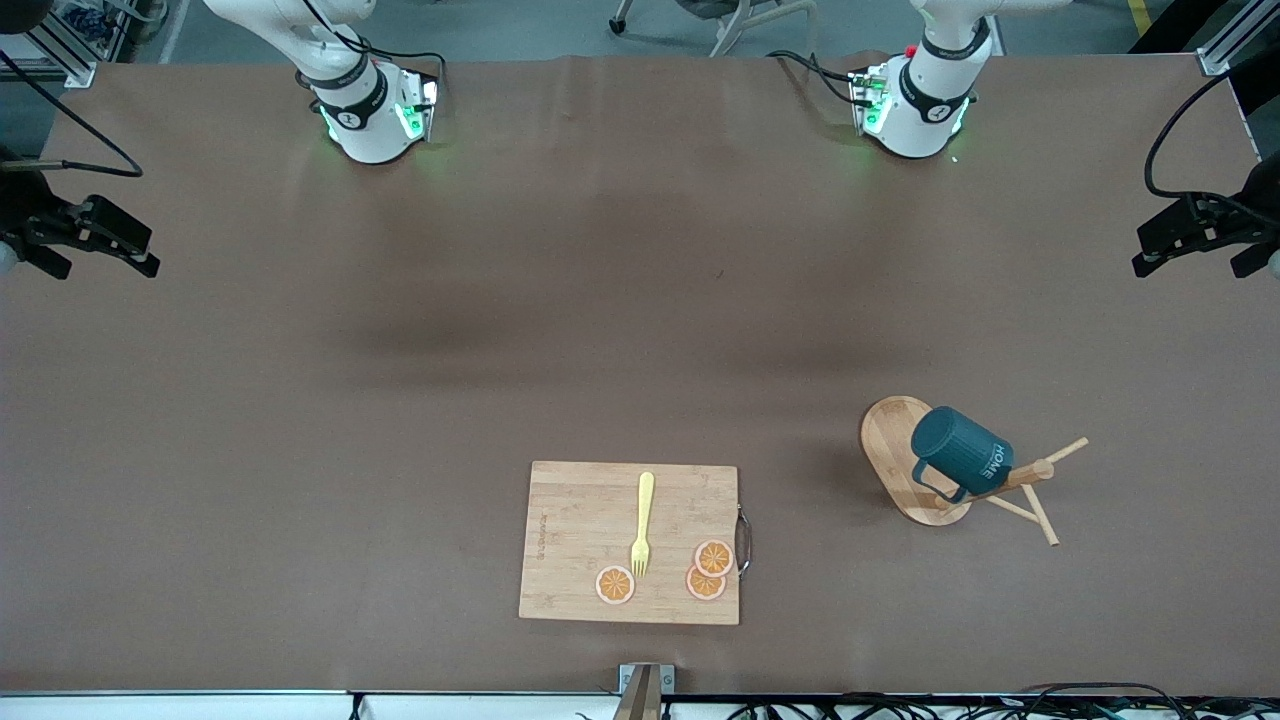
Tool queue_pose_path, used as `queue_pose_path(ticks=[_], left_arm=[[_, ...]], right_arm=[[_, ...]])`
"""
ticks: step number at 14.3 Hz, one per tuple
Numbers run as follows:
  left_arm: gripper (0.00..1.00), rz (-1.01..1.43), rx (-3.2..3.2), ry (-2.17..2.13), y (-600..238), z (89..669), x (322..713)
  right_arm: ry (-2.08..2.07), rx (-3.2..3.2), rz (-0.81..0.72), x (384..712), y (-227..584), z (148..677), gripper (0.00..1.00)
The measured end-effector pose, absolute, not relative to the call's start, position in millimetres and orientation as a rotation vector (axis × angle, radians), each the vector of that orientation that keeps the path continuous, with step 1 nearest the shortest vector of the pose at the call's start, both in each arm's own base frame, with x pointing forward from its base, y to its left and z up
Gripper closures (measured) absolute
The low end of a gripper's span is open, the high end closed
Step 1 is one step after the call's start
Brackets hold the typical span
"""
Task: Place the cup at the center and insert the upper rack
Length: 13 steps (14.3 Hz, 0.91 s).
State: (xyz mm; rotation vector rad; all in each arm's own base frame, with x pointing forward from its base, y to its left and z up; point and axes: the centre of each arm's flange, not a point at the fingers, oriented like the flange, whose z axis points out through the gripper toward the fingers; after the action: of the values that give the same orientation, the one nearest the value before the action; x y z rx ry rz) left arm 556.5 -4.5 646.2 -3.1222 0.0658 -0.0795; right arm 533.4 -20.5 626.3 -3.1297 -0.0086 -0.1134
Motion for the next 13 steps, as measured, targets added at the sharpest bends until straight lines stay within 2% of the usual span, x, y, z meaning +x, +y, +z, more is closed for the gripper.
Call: queue_pose_path(ticks=[13], left_arm=[[0.00,-0.095,-3.174,0.052,-4.3,649.7,556.6]], right_arm=[[0.006,-3.130,-0.115,532.7,-25.7,627.2,0.00]])
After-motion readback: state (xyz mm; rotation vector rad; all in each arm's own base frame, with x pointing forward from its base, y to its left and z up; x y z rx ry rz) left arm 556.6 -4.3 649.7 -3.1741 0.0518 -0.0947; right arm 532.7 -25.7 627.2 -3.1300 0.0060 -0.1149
